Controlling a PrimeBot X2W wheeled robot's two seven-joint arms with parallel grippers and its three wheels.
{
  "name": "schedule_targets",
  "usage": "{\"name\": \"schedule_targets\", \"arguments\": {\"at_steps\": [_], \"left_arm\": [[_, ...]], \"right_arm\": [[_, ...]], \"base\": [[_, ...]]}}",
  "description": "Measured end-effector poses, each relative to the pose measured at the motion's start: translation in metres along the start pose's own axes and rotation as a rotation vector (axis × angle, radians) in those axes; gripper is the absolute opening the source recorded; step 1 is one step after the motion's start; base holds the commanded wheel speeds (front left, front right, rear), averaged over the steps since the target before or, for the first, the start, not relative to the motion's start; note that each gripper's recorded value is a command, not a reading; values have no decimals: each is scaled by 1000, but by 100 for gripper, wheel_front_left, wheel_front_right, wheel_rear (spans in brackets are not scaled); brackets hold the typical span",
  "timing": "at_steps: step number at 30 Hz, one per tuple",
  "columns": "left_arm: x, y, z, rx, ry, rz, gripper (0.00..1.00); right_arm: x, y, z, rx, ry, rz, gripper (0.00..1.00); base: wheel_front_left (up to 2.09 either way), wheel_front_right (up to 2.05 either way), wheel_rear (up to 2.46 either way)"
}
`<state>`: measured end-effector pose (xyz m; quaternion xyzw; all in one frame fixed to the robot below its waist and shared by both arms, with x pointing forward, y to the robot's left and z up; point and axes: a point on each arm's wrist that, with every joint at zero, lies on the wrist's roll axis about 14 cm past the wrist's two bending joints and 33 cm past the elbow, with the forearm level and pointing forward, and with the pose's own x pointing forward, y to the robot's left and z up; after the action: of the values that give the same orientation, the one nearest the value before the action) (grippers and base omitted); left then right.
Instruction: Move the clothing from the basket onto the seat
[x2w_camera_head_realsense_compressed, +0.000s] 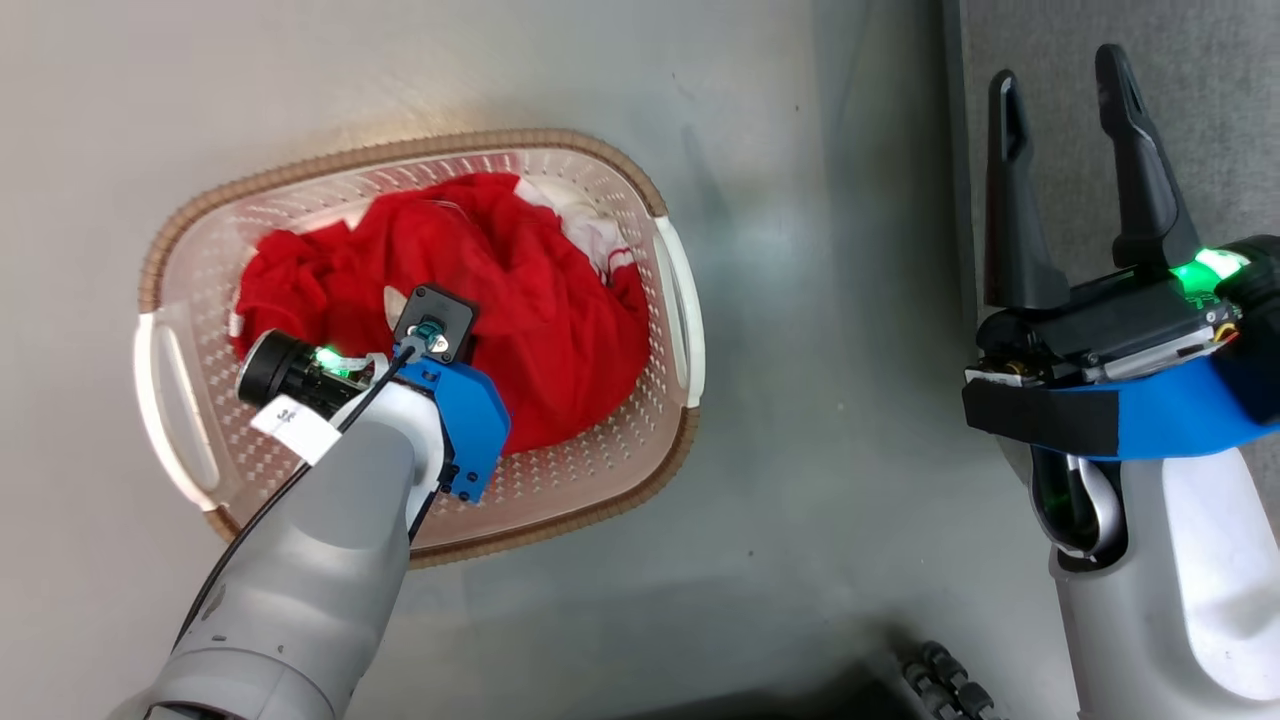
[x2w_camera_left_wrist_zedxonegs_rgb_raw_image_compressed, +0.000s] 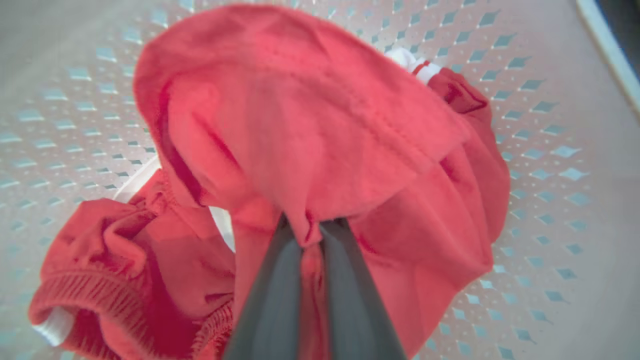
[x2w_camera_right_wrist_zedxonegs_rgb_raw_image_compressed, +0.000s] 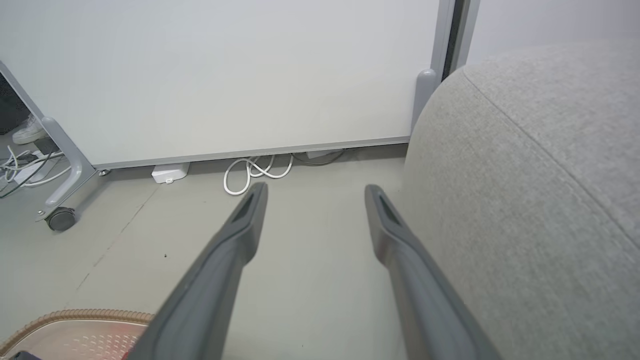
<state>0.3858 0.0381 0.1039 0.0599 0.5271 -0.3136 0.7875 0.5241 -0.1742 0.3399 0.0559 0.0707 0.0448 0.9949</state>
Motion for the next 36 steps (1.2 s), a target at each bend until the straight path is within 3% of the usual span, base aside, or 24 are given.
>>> {"name": "schedule_targets", "arguments": {"at_steps": [16,36], "left_arm": [[-67,-8,77,32,-297,43,0],[-214,-42,179,82,-775,150,0]], "right_arm": [[-15,21,68,-11,-113,38,100],[-83,55,146,-1,-240,95,100]], "base": [[0,0,0],[0,0,0]]}}
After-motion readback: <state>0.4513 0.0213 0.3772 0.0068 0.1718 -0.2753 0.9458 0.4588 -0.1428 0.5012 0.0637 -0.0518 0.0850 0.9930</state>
